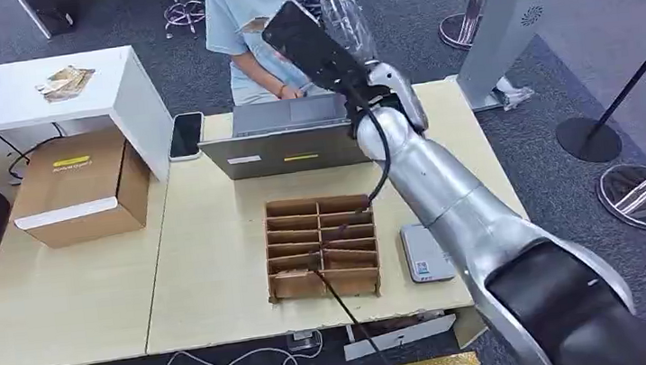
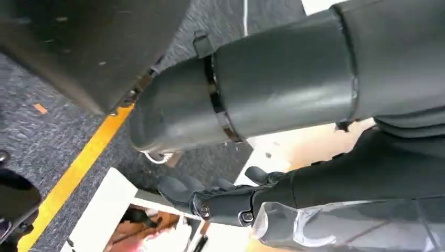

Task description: Pass the card to the sensor for recognition and then transmit it.

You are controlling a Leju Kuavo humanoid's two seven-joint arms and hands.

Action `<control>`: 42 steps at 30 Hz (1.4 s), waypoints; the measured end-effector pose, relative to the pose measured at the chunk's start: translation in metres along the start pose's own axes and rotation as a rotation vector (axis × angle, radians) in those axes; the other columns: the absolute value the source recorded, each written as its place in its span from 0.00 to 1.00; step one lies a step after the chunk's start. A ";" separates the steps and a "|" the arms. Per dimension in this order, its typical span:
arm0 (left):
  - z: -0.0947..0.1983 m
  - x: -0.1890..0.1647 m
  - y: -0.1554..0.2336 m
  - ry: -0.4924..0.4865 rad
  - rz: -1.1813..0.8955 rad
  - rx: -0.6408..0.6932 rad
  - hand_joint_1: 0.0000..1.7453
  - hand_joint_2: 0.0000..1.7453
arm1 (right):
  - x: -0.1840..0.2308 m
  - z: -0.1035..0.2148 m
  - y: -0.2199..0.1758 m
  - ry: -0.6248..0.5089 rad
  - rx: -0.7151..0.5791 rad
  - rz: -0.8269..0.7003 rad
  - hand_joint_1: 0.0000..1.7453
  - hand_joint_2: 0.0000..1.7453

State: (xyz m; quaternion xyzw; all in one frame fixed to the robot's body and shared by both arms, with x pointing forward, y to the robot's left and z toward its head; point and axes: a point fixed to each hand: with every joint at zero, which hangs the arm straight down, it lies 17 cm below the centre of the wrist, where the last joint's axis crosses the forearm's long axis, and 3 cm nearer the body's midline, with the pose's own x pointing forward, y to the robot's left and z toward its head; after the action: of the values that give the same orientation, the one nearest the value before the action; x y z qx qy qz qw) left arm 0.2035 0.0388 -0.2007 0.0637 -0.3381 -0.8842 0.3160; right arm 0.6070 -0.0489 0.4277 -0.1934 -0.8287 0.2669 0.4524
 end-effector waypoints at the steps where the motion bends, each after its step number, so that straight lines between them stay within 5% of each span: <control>1: 0.000 0.002 -0.002 -0.004 0.028 0.001 0.00 0.00 | -0.006 -0.005 -0.003 0.028 -0.010 0.051 1.00 1.00; 8: 0.003 0.013 -0.019 -0.003 0.150 -0.011 0.00 0.00 | -0.042 -0.019 -0.012 0.177 0.011 0.352 1.00 1.00; 20: 0.004 0.016 -0.025 -0.006 0.150 -0.019 0.00 0.00 | -0.075 -0.011 -0.004 0.257 0.071 0.438 1.00 1.00; 21: 0.004 0.016 -0.025 -0.004 0.147 -0.020 0.00 0.00 | -0.077 -0.011 -0.004 0.261 0.071 0.440 0.20 1.00; 22: 0.004 0.016 -0.025 -0.001 0.144 -0.021 0.00 0.00 | -0.079 -0.010 -0.004 0.264 0.071 0.445 0.00 1.00; 42: 0.004 0.017 -0.025 -0.009 0.143 -0.020 0.00 0.00 | -0.092 -0.010 -0.014 0.192 0.116 0.396 0.00 1.00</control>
State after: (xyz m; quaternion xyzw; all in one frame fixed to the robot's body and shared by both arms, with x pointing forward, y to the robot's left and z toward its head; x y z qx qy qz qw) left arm 0.1755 0.0452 -0.2119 0.0322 -0.3343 -0.8630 0.3773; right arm 0.6621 -0.1085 0.3811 -0.3505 -0.7110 0.3778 0.4784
